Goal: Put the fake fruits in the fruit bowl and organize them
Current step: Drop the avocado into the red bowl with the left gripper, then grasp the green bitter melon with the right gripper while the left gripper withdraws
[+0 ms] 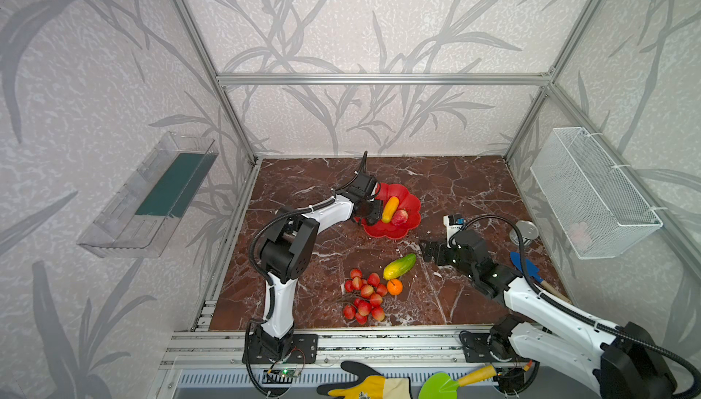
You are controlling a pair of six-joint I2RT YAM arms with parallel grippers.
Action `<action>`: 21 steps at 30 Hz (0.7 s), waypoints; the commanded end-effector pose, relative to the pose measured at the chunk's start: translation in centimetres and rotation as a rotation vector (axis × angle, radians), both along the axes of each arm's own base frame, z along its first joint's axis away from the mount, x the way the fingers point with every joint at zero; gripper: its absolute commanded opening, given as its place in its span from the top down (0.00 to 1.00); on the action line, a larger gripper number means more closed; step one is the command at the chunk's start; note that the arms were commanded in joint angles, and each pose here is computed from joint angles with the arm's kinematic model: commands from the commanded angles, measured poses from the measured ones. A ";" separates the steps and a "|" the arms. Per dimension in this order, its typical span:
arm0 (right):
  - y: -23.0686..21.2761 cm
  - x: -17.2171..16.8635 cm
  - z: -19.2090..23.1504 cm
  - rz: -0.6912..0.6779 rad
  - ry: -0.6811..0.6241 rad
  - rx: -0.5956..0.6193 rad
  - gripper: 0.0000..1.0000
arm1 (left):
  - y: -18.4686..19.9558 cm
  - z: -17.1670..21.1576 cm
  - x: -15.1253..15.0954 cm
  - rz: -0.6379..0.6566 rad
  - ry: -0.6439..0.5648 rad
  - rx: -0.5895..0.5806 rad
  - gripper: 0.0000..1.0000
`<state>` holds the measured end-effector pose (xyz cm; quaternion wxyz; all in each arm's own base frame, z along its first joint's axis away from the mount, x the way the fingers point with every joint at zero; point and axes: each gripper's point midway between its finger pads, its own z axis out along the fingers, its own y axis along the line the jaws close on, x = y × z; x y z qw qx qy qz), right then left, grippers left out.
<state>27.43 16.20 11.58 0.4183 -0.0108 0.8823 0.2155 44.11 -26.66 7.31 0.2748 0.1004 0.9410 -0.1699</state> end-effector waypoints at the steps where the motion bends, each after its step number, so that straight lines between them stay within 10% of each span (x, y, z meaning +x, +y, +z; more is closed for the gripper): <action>1: 1.1 -0.3 -0.4 0.018 0.034 0.036 0.02 | -0.4 7.0 0.6 0.003 -0.139 -0.118 0.34; 12: 5.6 -2.3 -3.2 -0.005 0.148 0.073 0.04 | 5.0 18.3 -4.3 0.121 -0.505 -0.284 0.23; 21: 8.3 -2.7 -4.8 -0.071 0.186 0.150 0.04 | 11.5 17.4 -10.1 0.275 -0.593 -0.269 0.15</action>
